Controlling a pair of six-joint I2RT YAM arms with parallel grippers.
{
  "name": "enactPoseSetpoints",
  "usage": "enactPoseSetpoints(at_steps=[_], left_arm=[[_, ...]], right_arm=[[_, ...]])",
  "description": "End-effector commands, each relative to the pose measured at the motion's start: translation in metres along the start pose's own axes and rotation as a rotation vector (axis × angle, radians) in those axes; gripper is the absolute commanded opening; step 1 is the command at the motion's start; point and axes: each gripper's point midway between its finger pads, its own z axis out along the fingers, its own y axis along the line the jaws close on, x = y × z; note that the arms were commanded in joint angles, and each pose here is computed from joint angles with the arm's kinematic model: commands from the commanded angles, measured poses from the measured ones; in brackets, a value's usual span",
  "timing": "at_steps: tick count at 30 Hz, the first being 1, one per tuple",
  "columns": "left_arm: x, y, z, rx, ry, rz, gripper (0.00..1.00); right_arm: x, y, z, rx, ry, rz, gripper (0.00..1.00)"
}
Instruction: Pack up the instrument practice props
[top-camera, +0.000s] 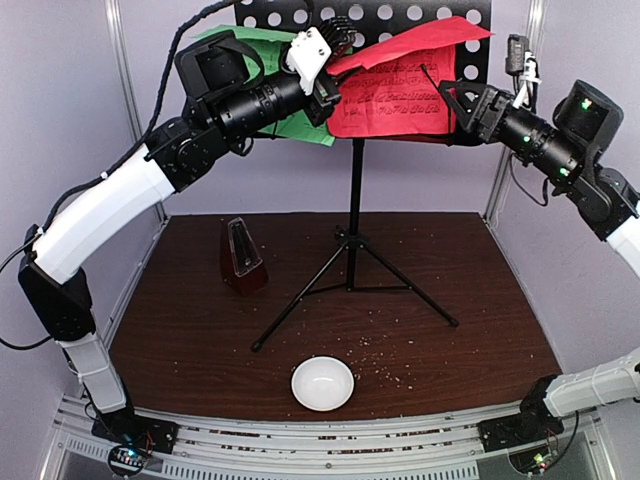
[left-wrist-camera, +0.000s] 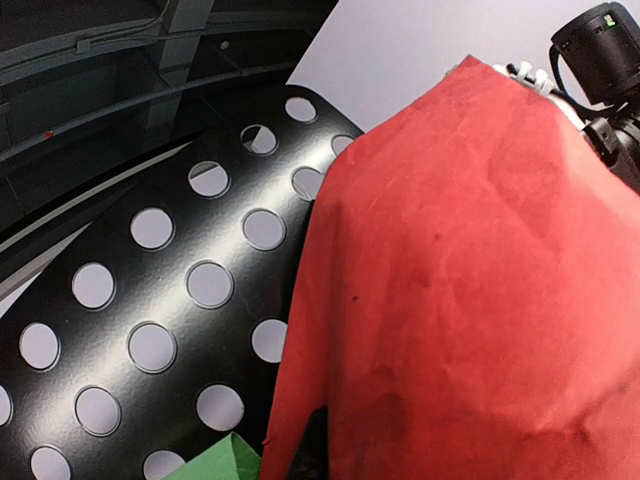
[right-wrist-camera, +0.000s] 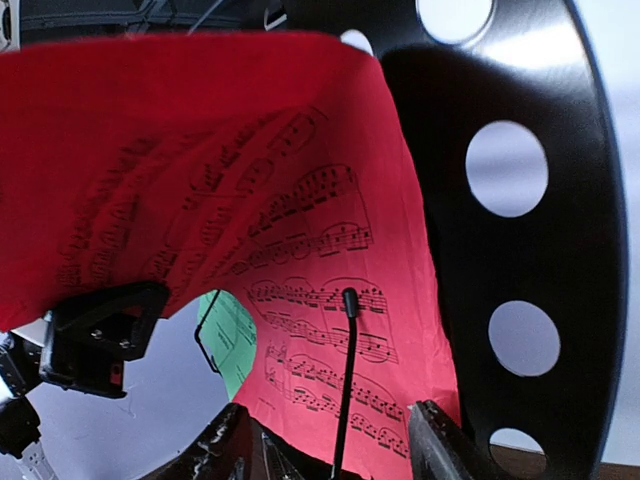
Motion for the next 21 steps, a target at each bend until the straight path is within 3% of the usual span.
enactPoseSetpoints(at_steps=[1, 21], left_arm=[[-0.012, 0.019, -0.004, -0.050, -0.021, -0.008, 0.00], [-0.014, 0.019, -0.007, -0.040, -0.019, -0.011, 0.00]], right_arm=[[-0.010, -0.007, 0.010, 0.056, 0.000, 0.005, 0.52], [-0.012, -0.008, 0.040, 0.057, 0.002, 0.039, 0.26]])
